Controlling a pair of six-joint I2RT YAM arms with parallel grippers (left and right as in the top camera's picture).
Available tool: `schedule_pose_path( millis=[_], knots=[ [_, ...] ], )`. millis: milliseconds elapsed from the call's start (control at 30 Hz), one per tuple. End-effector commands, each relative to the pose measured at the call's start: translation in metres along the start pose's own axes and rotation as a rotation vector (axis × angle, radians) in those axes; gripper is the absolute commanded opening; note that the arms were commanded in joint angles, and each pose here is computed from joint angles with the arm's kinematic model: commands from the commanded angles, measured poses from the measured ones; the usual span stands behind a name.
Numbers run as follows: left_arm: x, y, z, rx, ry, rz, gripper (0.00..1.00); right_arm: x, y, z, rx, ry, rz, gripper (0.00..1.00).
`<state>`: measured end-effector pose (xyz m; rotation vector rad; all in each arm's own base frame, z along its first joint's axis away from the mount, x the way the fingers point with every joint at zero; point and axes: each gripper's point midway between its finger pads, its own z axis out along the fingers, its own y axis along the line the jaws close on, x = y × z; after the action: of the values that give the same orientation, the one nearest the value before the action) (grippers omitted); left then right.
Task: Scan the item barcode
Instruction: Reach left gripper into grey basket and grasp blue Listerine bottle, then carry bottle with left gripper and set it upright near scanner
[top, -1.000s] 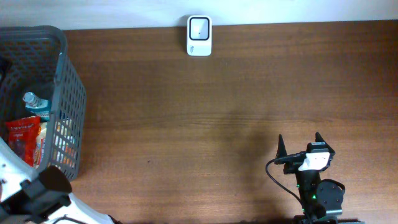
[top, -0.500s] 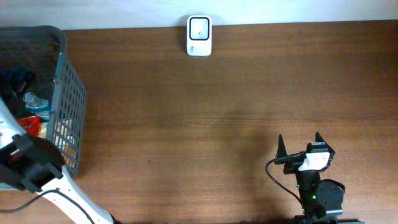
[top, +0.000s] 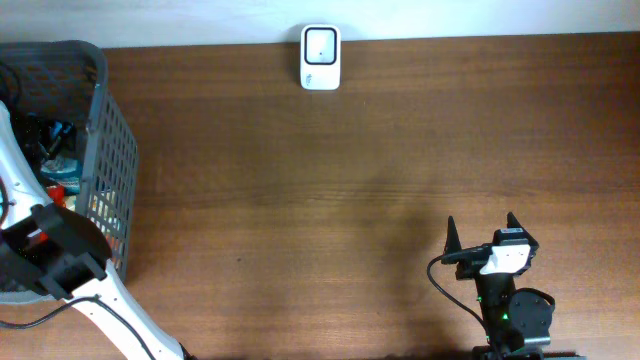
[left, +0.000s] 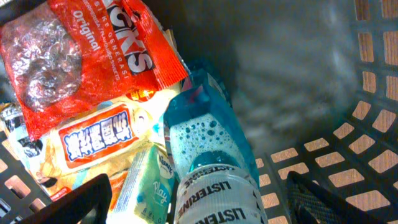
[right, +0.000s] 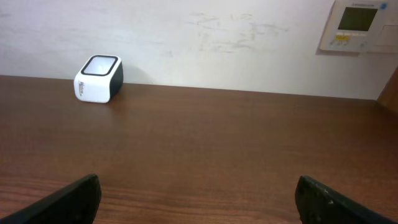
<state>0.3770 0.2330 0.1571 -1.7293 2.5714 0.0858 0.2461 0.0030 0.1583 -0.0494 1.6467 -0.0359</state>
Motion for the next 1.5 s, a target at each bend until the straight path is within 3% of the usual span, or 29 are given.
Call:
schedule_pose_path(
  millis=[0, 333, 567, 633, 700, 800, 833, 967, 1067, 1167, 1300, 1467],
  knots=[
    [-0.001, -0.002, 0.02, -0.037, 0.03, -0.022, 0.88, 0.003, -0.003, 0.0, 0.015, 0.006, 0.008, 0.99],
    [0.004, -0.002, -0.033, 0.079, -0.039, 0.01, 0.92, 0.004, -0.003, 0.0, 0.015, 0.006, 0.008, 0.98],
    [0.003, 0.005, -0.03, 0.043, -0.051, 0.037, 0.51, 0.003, -0.003, 0.0, 0.015, 0.006, 0.008, 0.98],
    [0.003, 0.005, -0.03, 0.04, -0.052, 0.036, 0.47, 0.003, -0.003, 0.0, 0.015, 0.006, 0.008, 0.99],
    [0.0, 0.009, -0.03, 0.02, -0.065, 0.034, 0.38, 0.004, -0.003, 0.0, 0.015, 0.006, 0.008, 0.98],
    [-0.007, 0.011, -0.029, 0.003, -0.1, 0.032, 0.35, 0.003, -0.003, 0.0, 0.015, 0.006, 0.008, 0.99],
    [-0.011, 0.012, -0.03, -0.005, -0.118, 0.03, 0.24, 0.004, -0.003, 0.0, 0.015, 0.006, 0.008, 0.98],
    [-0.011, 0.013, -0.029, -0.007, -0.117, 0.028, 0.23, 0.004, -0.003, 0.0, 0.015, 0.006, 0.008, 0.98],
    [-0.013, 0.011, -0.031, 0.003, -0.123, 0.027, 0.09, 0.004, -0.003, 0.0, 0.015, 0.006, 0.008, 0.98],
    [-0.016, 0.011, -0.046, 0.028, -0.158, 0.021, 0.08, 0.004, -0.003, 0.0, 0.015, 0.006, 0.008, 0.98],
    [-0.023, -0.002, -0.099, 0.177, -0.272, 0.014, 0.0, 0.003, -0.003, 0.0, 0.015, 0.006, 0.008, 0.98],
    [-0.008, -0.01, -0.191, 0.43, -0.428, 0.029, 0.0, 0.004, -0.003, 0.0, 0.015, 0.006, 0.008, 0.98]
  ],
)
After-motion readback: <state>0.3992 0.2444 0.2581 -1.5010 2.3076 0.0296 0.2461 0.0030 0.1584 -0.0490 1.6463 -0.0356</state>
